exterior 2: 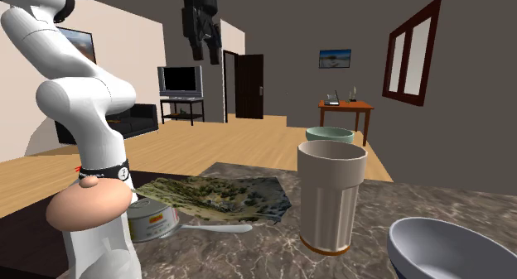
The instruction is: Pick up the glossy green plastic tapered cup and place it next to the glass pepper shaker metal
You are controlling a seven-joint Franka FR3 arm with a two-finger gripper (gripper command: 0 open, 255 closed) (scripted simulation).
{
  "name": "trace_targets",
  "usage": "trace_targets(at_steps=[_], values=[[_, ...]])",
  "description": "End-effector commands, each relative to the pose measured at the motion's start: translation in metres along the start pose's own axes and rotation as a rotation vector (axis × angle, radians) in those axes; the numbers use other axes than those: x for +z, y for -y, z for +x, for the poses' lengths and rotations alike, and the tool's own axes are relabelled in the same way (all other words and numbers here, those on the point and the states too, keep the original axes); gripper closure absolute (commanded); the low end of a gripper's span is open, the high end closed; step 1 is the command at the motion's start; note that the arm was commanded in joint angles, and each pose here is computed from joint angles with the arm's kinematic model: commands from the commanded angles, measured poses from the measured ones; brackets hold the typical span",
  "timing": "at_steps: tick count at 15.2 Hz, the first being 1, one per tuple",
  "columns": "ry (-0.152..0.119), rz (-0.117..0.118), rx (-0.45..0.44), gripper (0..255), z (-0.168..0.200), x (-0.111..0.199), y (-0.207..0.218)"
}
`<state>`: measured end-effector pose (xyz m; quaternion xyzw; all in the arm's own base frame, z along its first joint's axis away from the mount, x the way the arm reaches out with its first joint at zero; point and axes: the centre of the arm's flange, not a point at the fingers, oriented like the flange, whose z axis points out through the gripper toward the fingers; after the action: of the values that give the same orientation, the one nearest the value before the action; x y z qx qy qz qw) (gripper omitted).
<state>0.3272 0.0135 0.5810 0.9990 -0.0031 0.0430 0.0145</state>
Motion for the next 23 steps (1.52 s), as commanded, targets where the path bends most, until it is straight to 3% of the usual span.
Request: trace_targets(at_steps=[1, 23], values=[[0.0, 0.0, 0.0, 0, 0.0, 0.0, 0.0], [0.031, 0.115, -0.126, 0, 0.255, 0.149, 0.0]])
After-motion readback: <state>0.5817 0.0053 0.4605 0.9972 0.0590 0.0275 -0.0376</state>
